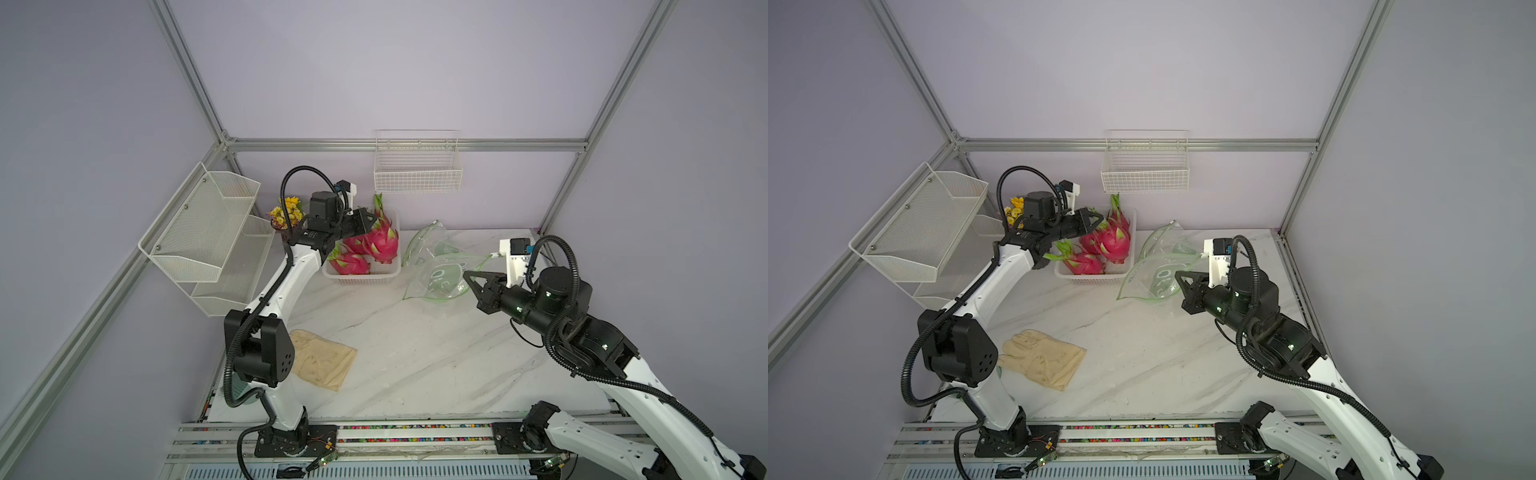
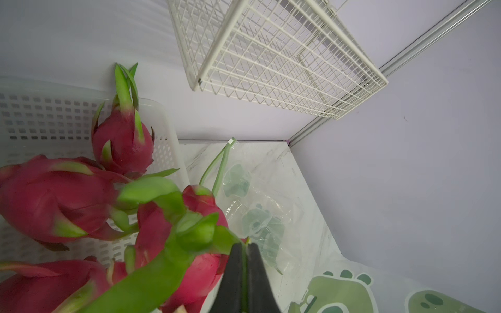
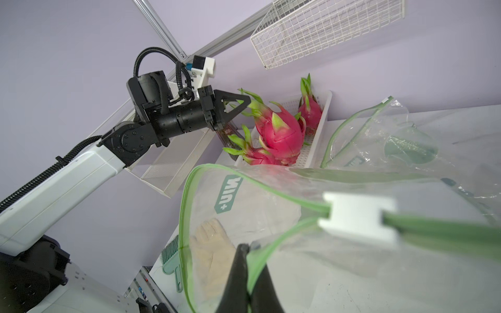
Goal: Open the zip-top bag and take out the dragon fruit
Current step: Place the dragon fruit in the basket.
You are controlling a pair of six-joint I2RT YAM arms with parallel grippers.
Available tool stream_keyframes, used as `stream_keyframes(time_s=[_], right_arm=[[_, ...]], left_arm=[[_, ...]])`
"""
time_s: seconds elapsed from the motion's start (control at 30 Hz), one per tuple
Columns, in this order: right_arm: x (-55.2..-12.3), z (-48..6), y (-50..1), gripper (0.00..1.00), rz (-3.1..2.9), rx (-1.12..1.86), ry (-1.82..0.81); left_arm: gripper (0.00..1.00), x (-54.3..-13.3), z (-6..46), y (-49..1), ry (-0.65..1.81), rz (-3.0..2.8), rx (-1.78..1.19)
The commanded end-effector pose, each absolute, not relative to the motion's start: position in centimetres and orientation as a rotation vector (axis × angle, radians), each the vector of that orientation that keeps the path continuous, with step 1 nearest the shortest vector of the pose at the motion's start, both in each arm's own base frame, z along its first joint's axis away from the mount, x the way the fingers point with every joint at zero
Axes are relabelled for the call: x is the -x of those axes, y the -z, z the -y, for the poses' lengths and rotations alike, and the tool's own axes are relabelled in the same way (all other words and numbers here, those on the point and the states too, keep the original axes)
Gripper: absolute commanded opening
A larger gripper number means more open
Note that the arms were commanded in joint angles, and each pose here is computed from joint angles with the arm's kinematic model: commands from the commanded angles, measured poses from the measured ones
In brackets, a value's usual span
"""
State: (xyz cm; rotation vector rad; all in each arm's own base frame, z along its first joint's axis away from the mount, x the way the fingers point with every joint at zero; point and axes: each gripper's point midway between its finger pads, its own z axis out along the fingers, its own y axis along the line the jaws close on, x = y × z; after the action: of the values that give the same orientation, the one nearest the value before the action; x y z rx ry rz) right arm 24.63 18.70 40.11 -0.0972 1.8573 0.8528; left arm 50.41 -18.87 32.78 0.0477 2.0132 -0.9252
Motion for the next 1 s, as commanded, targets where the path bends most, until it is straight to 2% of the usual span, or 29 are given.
stream_keyframes(time_s=[0.0,0.2,0.43,0.67,0.97], right_arm=[[-24.4,-16.6,-41.5,0.00,-1.827,0.055,-0.755],[-24.8,-12.6,-42.2,0.00,-1.810,-0.040,-0.529],[-25.2,-10.4,-42.9,0.00,-1.795,-0.088,-0.391],[-26.4,-9.9,-43.0,0.00,-1.811,-0.105,-0.289],[-30.3,-9.9,-42.4,0.00,-1.878,-0.113,-0.214]], left_arm=[[0.00,-50.7,19.5,-34.8,0.956,-1.927,-0.088],[0.00,-50.2,20.4,-32.0,0.964,-1.993,-0.098],[0.00,-49.8,20.6,-28.6,0.940,-2.060,-0.087],[0.00,-49.8,20.6,-25.5,0.941,-2.110,-0.063],[0.00,-50.6,20.5,-22.8,0.917,-2.155,-0.037]])
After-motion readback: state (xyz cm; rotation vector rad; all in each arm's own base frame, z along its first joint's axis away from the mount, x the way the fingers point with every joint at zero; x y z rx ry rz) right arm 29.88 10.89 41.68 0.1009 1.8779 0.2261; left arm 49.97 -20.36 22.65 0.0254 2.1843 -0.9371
